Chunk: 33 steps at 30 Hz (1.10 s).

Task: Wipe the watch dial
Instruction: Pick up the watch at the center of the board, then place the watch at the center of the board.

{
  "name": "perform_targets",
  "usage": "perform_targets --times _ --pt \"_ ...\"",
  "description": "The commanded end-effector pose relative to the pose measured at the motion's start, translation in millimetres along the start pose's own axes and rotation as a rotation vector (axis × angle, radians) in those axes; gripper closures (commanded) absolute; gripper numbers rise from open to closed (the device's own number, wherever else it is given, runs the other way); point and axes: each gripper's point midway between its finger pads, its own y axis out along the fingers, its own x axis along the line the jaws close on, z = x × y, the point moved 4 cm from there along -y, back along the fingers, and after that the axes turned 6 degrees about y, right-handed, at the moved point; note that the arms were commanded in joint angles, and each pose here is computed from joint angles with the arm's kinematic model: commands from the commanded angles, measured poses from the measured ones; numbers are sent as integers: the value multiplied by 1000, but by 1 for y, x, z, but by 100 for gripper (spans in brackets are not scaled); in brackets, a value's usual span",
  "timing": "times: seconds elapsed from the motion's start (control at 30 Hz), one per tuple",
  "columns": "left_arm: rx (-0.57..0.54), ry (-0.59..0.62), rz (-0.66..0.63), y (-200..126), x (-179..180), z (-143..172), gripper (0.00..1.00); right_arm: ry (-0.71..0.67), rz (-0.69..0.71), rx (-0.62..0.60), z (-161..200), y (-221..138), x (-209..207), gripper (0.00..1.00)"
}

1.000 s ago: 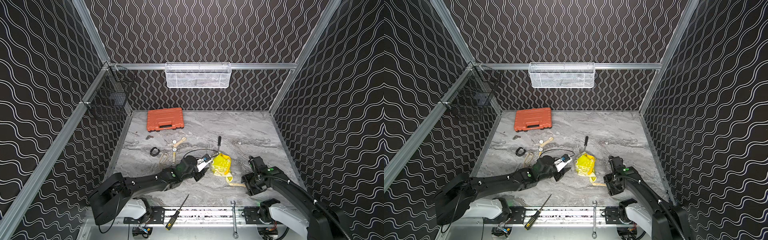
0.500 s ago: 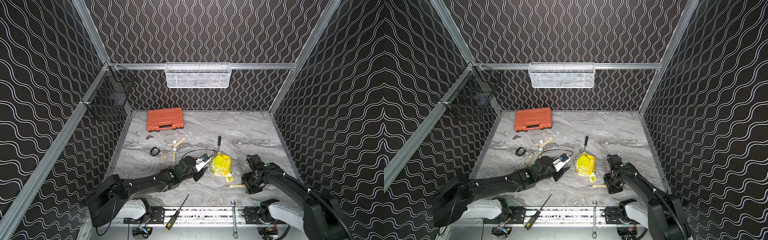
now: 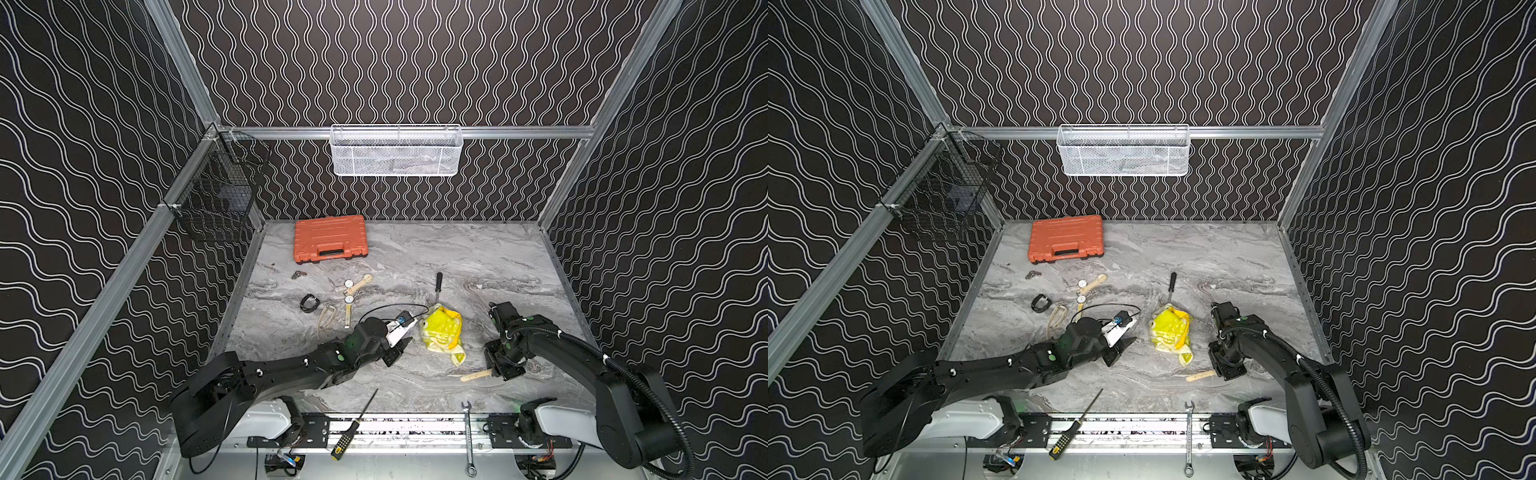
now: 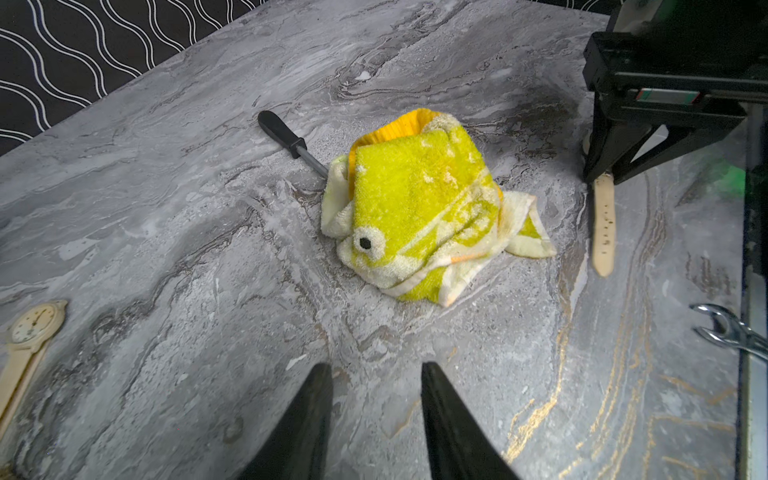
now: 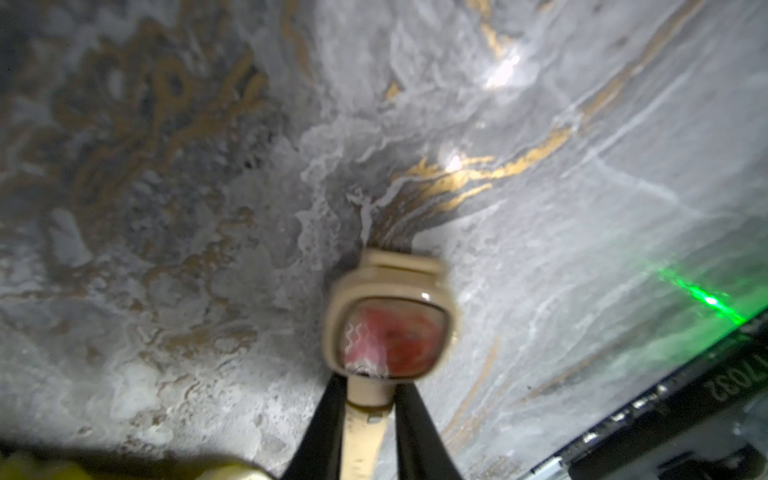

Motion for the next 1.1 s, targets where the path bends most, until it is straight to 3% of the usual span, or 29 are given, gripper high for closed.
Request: perform_targets --times 0.0,0.23,0.47,0.63,0.77,0.97,1.07 --pt "-18 -3 -11 -2 2 -5 60 -16 56 -101 -13 5 -11 82" --pt "7 -55 -45 -6 6 2 60 -69 -55 -162 -11 -24 -3 89" --pt "48 -112 -154 -18 23 6 60 -189 -172 -234 1 -63 14 88" --pt "95 -259 -229 -30 57 11 62 -480 -361 -317 49 -112 60 89" --pt "85 -420 -277 -45 85 19 62 -775 -479 -358 109 -139 94 90" --pt "122 -631 -397 -69 116 38 59 -1171 -537 -274 191 -125 121 91" --pt "177 -657 -414 -73 120 44 59 -1290 -514 -248 213 -107 127 93"
